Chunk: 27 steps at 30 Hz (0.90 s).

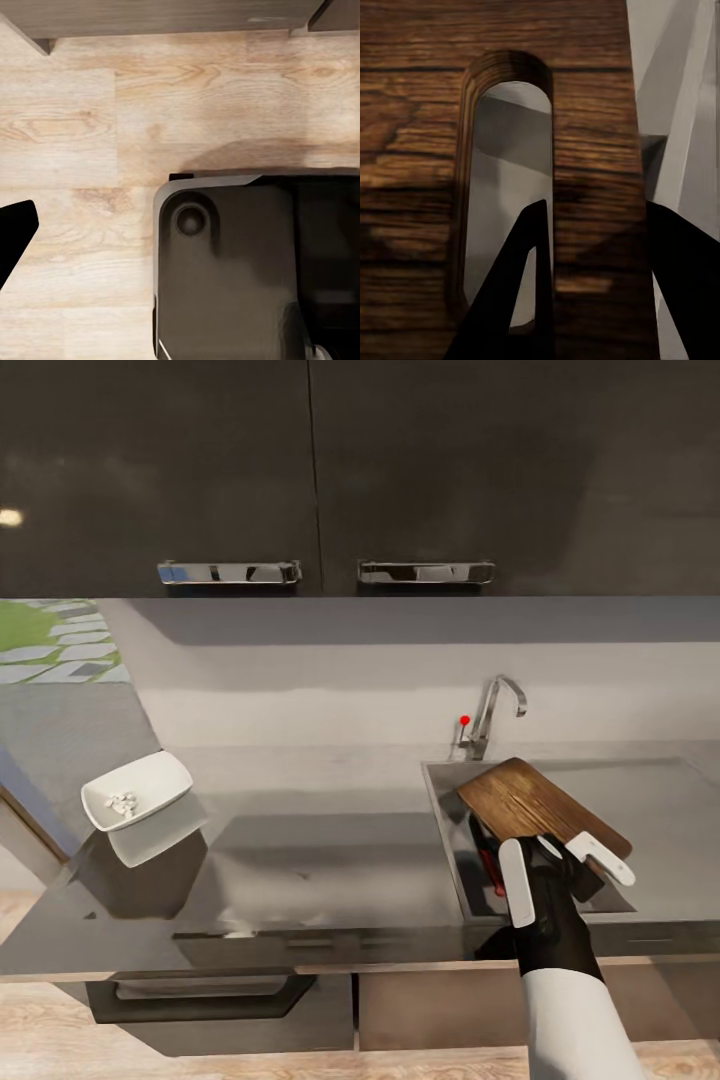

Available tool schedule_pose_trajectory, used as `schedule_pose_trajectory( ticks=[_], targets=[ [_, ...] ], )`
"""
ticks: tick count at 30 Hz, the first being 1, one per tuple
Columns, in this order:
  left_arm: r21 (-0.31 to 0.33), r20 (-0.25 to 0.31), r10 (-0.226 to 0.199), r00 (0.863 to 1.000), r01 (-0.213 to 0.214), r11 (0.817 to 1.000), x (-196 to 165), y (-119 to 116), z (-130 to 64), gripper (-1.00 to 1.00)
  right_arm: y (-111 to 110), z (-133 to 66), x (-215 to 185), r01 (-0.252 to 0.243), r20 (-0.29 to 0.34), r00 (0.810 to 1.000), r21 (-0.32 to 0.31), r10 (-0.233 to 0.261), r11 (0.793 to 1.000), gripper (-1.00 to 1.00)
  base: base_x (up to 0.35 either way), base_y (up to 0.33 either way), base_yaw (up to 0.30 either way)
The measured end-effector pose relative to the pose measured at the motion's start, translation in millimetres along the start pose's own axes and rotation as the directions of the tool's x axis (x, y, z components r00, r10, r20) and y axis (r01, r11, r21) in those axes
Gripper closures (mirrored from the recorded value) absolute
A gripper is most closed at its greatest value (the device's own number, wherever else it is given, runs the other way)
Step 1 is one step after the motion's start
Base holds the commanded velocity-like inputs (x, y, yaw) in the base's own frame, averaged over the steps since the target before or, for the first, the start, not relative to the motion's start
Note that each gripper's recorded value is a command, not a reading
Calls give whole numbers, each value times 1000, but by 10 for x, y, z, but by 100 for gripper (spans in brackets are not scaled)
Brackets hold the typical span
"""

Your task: In the kitchen, take the Vidalia onion out of the sink, dice it on the chopping board with the paring knife, put the diced onion into the bowl on the countertop, then place both the paring knife and the chopping board into the sink.

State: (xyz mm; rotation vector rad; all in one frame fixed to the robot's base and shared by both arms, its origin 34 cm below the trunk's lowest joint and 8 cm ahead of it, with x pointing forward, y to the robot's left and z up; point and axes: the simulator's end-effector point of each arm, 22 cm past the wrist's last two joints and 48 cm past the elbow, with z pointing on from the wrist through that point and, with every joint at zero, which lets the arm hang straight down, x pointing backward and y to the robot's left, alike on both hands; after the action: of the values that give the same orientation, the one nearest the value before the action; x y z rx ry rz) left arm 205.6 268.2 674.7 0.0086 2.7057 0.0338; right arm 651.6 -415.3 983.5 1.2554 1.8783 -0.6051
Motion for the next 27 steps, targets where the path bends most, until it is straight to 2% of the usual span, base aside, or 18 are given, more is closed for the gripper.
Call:
schedule_pose_trajectory(
  ticks=[5,13,22,24,27],
  targets=[
    [0,1,0,1000,0,1000,-1,2,-2,-100,-14,5,-18,-22,5,1000,2,22,1000,100,137,20,0],
    [-1,2,0,1000,0,1000,-8,9,1,-100,-7,6,-4,-27,0,1000,0,27,1000,100,172,43,0],
    [-3,3,0,1000,0,1000,-15,21,2,-100,5,6,199,-79,-87,993,2,78,997,100,7,210,0],
    [-3,7,-1,1000,1,1000,-36,20,4,-100,-21,44,332,-77,-103,992,18,79,997,100,0,57,0],
    [-2,12,-1,1000,1,1000,-57,18,6,-100,-87,105,471,-108,-91,989,53,113,993,100,0,19,0]
  ],
)
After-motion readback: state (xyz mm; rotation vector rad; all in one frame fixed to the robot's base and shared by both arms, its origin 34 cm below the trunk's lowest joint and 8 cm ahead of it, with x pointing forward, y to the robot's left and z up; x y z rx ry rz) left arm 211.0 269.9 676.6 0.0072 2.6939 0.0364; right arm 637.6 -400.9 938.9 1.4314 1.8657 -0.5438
